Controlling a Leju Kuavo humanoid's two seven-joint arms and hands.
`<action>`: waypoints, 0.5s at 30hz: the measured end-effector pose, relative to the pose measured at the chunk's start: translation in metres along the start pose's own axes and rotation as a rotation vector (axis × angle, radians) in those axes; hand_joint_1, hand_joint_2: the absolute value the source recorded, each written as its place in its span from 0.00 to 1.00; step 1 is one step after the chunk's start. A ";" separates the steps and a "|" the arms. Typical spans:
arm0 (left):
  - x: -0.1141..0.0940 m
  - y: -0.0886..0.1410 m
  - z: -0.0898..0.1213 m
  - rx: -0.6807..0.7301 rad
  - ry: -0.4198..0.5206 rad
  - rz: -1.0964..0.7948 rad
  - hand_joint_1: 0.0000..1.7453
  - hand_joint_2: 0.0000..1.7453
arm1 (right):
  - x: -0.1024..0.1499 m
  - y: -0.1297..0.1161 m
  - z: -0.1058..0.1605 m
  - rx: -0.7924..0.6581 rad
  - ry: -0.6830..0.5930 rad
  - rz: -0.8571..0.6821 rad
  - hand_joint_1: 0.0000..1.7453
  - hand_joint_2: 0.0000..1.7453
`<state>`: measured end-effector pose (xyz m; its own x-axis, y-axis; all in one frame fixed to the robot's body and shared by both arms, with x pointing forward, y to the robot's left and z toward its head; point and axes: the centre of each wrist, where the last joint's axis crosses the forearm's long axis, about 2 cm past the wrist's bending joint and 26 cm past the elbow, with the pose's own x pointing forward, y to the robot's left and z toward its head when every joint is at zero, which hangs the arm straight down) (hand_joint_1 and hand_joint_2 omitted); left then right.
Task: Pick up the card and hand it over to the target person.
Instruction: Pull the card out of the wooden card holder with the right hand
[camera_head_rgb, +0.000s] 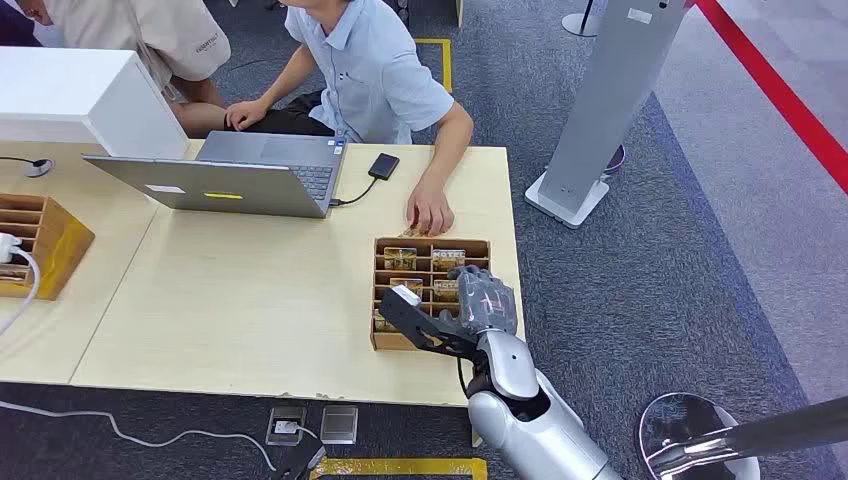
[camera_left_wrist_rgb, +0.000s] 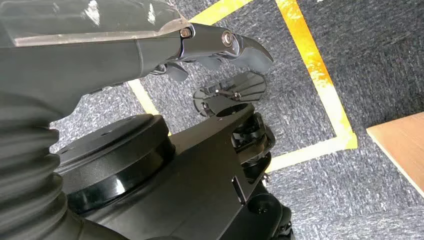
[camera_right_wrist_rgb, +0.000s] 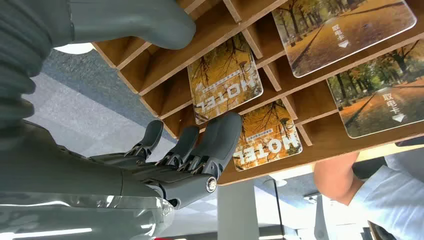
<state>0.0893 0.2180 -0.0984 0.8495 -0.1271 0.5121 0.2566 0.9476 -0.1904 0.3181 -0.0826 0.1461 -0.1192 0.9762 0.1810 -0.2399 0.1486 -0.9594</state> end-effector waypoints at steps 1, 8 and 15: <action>0.000 0.000 0.000 -0.001 0.001 -0.001 0.00 1.00 | 0.000 0.000 0.000 0.001 0.001 0.000 0.39 1.00; 0.000 0.001 0.000 -0.008 0.010 -0.002 0.00 1.00 | -0.005 0.001 -0.001 0.003 0.015 -0.001 0.40 1.00; 0.000 0.001 0.000 -0.006 0.012 -0.001 0.00 1.00 | -0.006 0.002 0.000 0.004 0.017 -0.003 0.40 1.00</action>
<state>0.0895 0.2192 -0.0985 0.8546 -0.1319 0.5023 0.2607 0.9455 -0.1951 0.3184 -0.0879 0.1433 -0.1025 0.9783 0.1801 -0.2443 0.1507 -0.9579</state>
